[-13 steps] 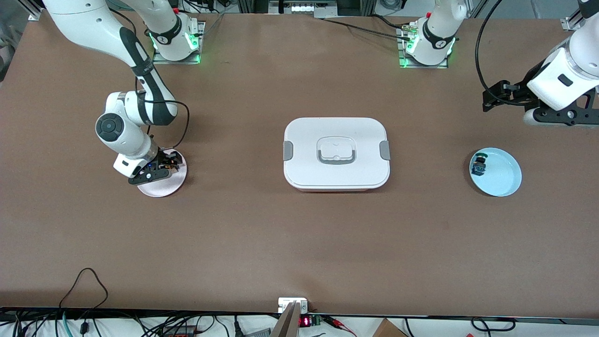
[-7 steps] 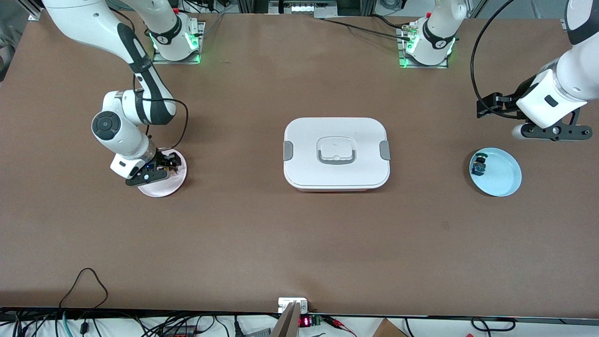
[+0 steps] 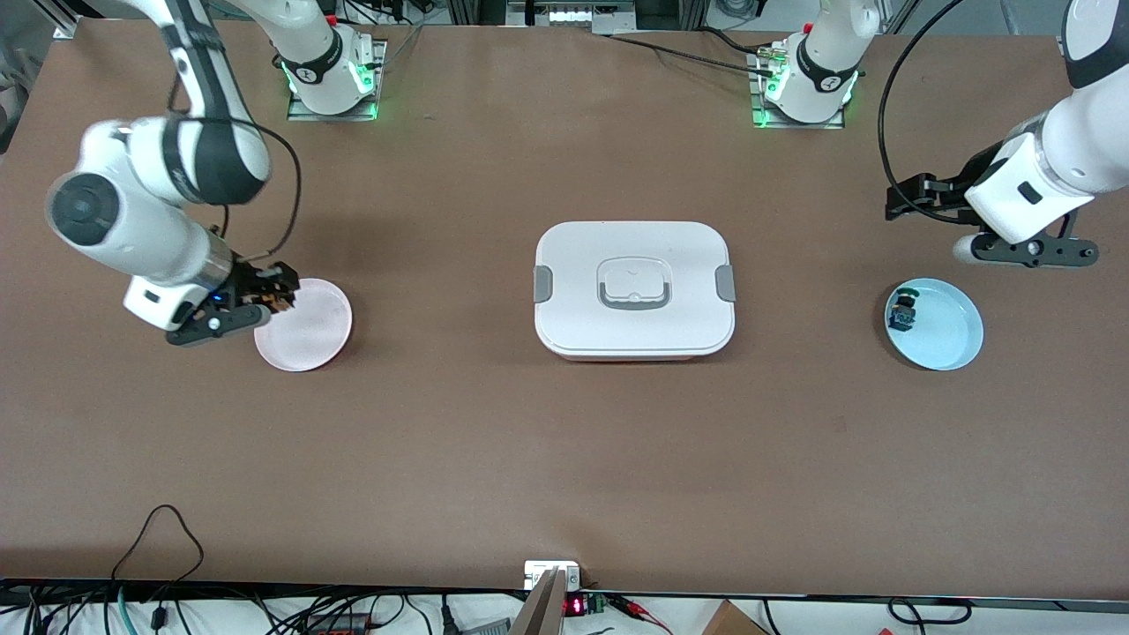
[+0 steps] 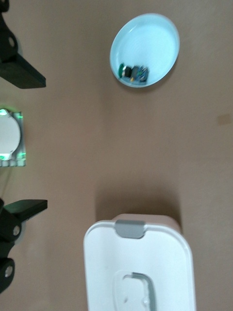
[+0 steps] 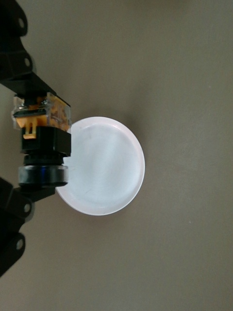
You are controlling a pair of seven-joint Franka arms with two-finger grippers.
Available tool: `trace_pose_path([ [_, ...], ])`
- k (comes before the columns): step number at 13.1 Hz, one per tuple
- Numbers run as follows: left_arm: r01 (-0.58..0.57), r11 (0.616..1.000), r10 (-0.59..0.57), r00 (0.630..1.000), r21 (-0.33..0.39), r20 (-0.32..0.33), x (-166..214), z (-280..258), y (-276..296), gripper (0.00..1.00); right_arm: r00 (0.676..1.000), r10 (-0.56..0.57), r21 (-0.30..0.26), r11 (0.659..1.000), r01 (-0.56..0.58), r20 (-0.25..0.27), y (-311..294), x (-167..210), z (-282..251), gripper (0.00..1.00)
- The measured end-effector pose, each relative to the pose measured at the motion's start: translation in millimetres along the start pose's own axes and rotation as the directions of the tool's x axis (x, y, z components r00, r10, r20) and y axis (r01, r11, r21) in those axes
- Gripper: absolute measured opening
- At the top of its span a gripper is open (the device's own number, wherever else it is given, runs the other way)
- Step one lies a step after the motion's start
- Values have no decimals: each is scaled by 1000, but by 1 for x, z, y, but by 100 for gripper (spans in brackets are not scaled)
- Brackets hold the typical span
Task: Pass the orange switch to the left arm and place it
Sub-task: 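Lift the switch with the right gripper while the left gripper rises, then carry the switch over the box toward the left gripper, left gripper grasps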
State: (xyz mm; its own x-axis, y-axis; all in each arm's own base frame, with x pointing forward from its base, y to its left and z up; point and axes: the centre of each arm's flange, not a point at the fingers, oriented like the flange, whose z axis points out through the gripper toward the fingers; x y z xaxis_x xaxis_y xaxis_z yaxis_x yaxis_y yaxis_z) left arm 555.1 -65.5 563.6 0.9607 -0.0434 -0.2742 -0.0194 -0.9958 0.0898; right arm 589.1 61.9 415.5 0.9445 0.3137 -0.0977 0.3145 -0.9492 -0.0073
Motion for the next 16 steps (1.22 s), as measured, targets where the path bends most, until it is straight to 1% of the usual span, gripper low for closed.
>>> trace_pose_path([
  [2, -7, 994, 16, 997, -105, 81, 1, 14, 8, 100, 1000, -20, 5, 1000, 20, 7, 4, -6, -59, 74],
  [3, 1, 985, 20, 993, -174, 118, 4, 21, 8, 100, 1000, -29, 6, 1000, 29, 5, 4, -9, -81, 74],
  [4, 13, 964, 29, 988, -265, 154, 8, 28, 8, 100, 999, -37, 4, 999, 37, -3, 3, -11, -99, 74],
  [5, 30, 932, 39, 982, -361, 183, 16, 37, 7, 100, 999, -50, 2, 999, 50, -13, 3, -12, -108, 74],
  [6, 54, 882, 50, 977, -468, 206, 26, 44, 6, 100, 998, -63, 1, 998, 63, -19, 1, -12, -112, 74],
  [7, 81, 806, 64, 973, -586, 223, 36, 47, 3, 100, 997, -76, 0, 997, 76, -20, -1, -11, -112, 74],
  [8, 112, 709, 79, 968, -697, 236, 46, 50, 0, 100, 995, -101, 3, 995, 101, -20, -3, -11, -112, 74],
  [9, 141, 602, 96, 964, -786, 247, 55, 53, -1, 100, 991, -132, 13, 991, 133, -24, -7, -10, -112, 74],
  [10, 163, 509, 108, 962, -845, 251, 62, 55, 0, 100, 985, -171, 33, 985, 172, -33, -12, -9, -112, 74],
  [11, 175, 444, 112, 962, -878, 249, 67, 56, 3, 100, 977, -208, 56, 976, 210, -45, -20, -7, -112, 74],
  [12, 182, 392, 113, 963, -902, 244, 70, 54, 6, 100, 969, -240, 75, 967, 244, -60, -29, -5, -113, 74],
  [14, 192, 307, 116, 965, -932, 237, 73, 52, 16, 100, 940, -327, 97, 937, 336, -96, -48, -1, -116, 74],
  [15, 188, 270, 123, 966, -944, 228, 74, 51, 23, 100, 917, -379, 115, 913, 393, -125, -54, 1, -117, 74],
  [16, 171, 240, 134, 969, -956, 207, 74, 48, 34, 100, 886, -433, 145, 878, 456, -166, -59, 2, -118, 74],
])
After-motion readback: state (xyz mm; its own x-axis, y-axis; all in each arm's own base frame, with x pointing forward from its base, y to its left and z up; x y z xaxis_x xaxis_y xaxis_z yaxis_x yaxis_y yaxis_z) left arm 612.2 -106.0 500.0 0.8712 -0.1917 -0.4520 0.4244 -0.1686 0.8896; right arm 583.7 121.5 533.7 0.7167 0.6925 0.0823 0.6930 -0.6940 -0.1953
